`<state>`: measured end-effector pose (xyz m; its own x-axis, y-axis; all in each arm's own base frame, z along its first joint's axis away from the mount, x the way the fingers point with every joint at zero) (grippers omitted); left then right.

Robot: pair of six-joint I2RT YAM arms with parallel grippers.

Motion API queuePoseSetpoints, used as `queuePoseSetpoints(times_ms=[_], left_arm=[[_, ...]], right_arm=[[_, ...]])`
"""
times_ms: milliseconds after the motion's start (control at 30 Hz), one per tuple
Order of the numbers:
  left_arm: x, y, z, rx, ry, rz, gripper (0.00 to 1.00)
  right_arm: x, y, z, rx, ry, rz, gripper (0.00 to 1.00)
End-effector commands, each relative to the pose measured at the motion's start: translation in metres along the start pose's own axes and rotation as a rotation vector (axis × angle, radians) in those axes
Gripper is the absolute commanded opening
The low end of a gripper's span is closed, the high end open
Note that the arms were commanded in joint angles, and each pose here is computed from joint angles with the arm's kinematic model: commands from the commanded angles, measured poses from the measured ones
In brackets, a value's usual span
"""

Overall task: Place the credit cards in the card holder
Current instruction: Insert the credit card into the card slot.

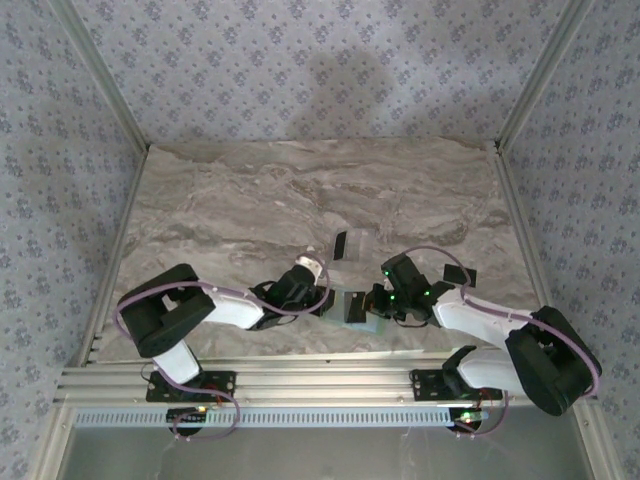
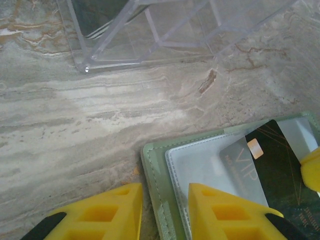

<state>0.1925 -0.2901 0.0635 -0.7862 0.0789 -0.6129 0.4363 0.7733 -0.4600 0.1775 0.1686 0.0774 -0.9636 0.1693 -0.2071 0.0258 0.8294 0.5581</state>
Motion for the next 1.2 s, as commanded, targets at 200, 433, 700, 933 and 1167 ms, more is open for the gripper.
queuePoseSetpoints(times_ms=[200,433,700,933,1167], left_arm=[[0.061,0.018,-0.001,-0.100,0.238,0.045,0.27],[0.070,0.015,-0.001,-0.119,0.257,0.074,0.26],[0.073,0.011,0.002,-0.124,0.257,0.089,0.26],[0.074,0.010,0.004,-0.121,0.260,0.091,0.26],[0.075,0.005,0.003,-0.118,0.257,0.101,0.26]], right_arm=[[0.000,-0.003,-0.001,0.032,-0.037,0.046,0.00],[0.002,0.000,-0.001,0.042,-0.049,0.048,0.00],[0.007,0.011,0.001,0.027,-0.058,0.020,0.00],[0.004,0.024,0.007,0.009,-0.061,-0.014,0.00],[-0.003,0.044,0.023,-0.027,-0.067,-0.049,0.00]])
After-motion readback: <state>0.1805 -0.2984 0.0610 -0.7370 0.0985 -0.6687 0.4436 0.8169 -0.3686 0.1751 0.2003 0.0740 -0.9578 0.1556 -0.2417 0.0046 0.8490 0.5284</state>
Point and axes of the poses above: each hand's point on the last joint's axis, 136 mm out from that joint toward the fingers, its own z axis out along the fingers, its own y axis along the line the jaws close on, x = y × z, the point moved 6 cm from there along -z, back along the fingers, and after that the axes turned 3 degrees about -z, right-handed, at the moved point
